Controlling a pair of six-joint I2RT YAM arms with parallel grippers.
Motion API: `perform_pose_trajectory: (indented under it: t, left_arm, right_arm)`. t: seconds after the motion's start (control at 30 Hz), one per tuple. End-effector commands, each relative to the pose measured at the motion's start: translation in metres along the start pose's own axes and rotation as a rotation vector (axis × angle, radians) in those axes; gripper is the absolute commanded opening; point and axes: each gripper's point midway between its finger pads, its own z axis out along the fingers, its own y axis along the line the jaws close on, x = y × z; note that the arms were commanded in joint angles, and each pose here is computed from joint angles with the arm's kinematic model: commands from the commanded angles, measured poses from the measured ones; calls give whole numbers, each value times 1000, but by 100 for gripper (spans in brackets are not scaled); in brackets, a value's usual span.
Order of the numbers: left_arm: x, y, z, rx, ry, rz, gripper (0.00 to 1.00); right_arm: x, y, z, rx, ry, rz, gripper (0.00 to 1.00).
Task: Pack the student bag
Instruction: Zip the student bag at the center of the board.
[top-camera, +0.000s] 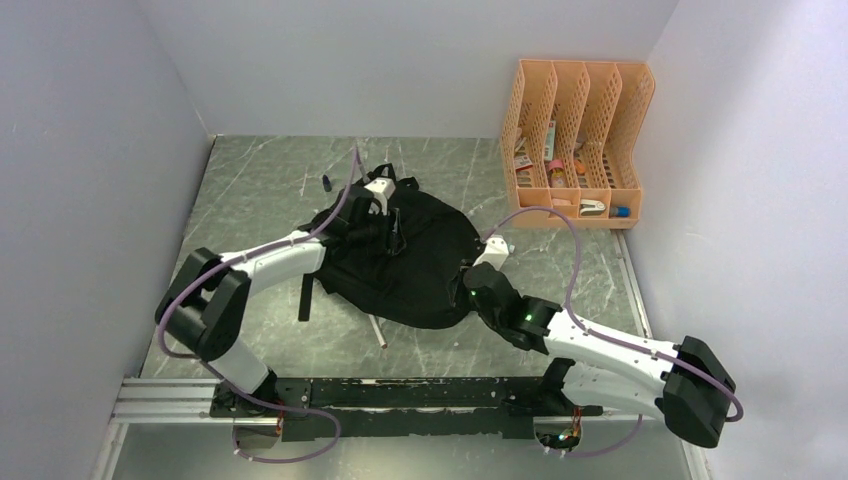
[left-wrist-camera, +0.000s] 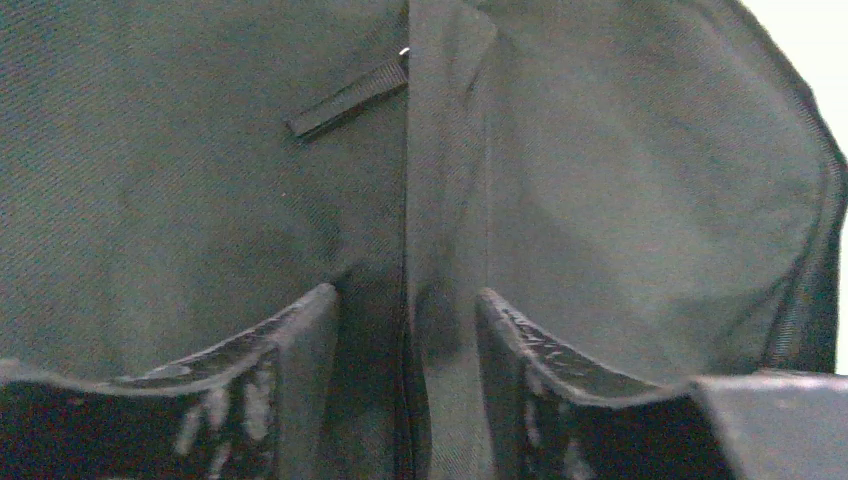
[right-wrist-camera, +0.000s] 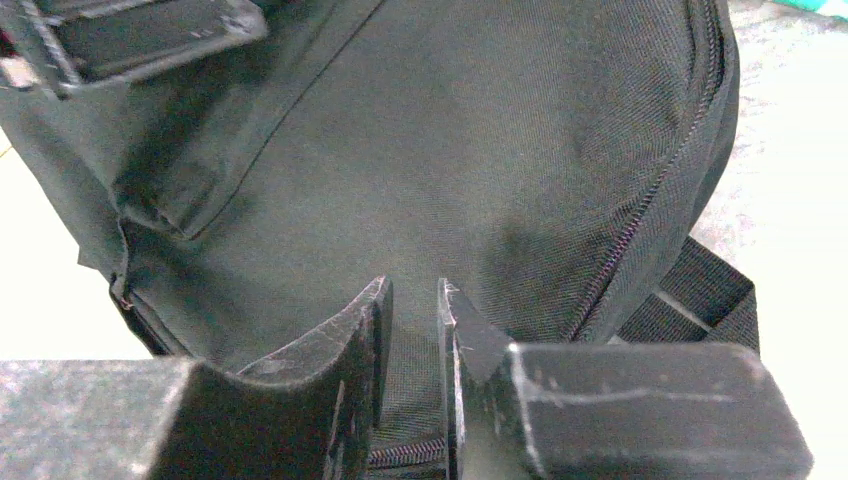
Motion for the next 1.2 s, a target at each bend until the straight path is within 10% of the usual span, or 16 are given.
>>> perform_pose_trajectory:
  t: [0.0, 0.2, 0.73, 1.17]
  left_arm:
    - [8, -19, 9, 59, 81, 67, 50]
    - [22, -47, 6, 130, 123, 150, 36]
    - [96, -41, -23, 58, 257, 227, 49]
    - [35, -18, -62, -121, 37, 141, 55]
  right_arm:
    - [-17, -2, -4, 25, -54, -22, 27]
    - [-20, -2, -3, 23, -72, -18, 27]
    - [-34, -2, 0, 49, -125, 0, 31]
    - [-80, 14, 20, 8, -147, 121, 32]
